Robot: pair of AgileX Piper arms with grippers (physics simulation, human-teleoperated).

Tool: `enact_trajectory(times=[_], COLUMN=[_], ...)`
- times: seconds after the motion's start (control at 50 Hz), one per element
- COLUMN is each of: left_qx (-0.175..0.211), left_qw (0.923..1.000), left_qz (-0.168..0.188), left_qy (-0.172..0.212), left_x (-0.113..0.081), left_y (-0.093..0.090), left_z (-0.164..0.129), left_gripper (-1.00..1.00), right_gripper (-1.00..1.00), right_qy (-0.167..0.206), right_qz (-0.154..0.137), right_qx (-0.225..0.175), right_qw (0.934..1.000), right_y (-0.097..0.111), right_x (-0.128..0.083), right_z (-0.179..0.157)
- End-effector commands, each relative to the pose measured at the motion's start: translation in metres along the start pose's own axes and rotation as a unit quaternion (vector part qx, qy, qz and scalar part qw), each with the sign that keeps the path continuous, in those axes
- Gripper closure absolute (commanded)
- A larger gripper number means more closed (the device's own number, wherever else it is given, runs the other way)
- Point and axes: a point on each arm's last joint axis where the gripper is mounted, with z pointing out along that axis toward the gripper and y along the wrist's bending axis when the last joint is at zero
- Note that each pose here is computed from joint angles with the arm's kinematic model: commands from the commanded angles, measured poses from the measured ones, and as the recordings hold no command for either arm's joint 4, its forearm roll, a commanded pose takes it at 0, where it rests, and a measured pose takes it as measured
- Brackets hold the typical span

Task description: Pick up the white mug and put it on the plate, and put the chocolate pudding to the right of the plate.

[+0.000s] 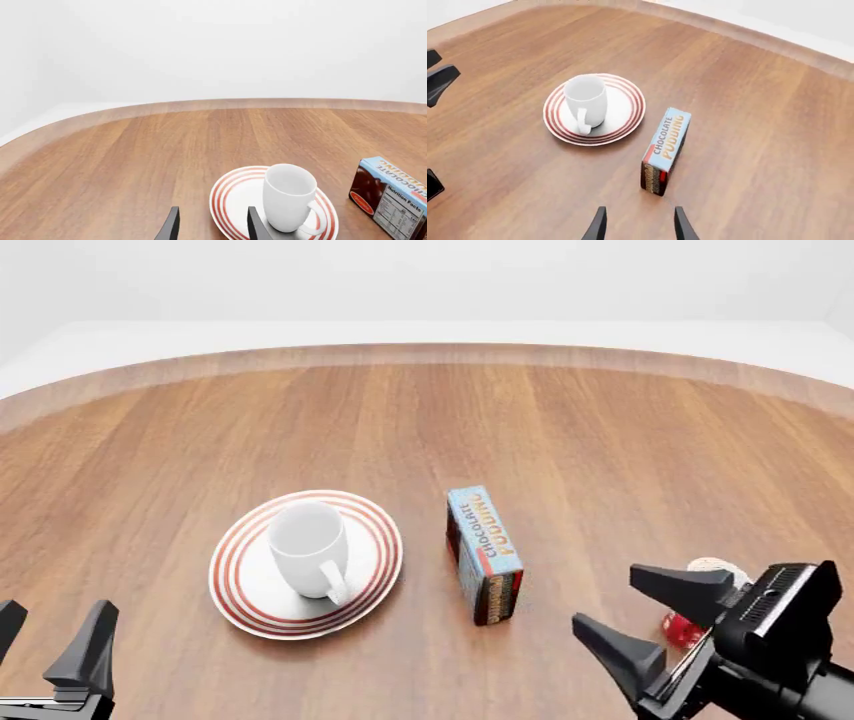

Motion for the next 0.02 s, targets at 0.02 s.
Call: enact_trajectory(times=[0.02], left_qx=[0.0], left_qw=[1.0], left_qz=[0.0], left_qy=[0.0], left_x=[0.0], left_y=[0.0], left_z=[0.0], left_gripper=[-1.0], right_gripper=[-1.0], right_qy=[-0.007], right_qz=[0.0], right_qx=[0.012], right_qw=[0.9999], right_y=[-0.0024], right_x=[0.0047], right_z=[-0.0205])
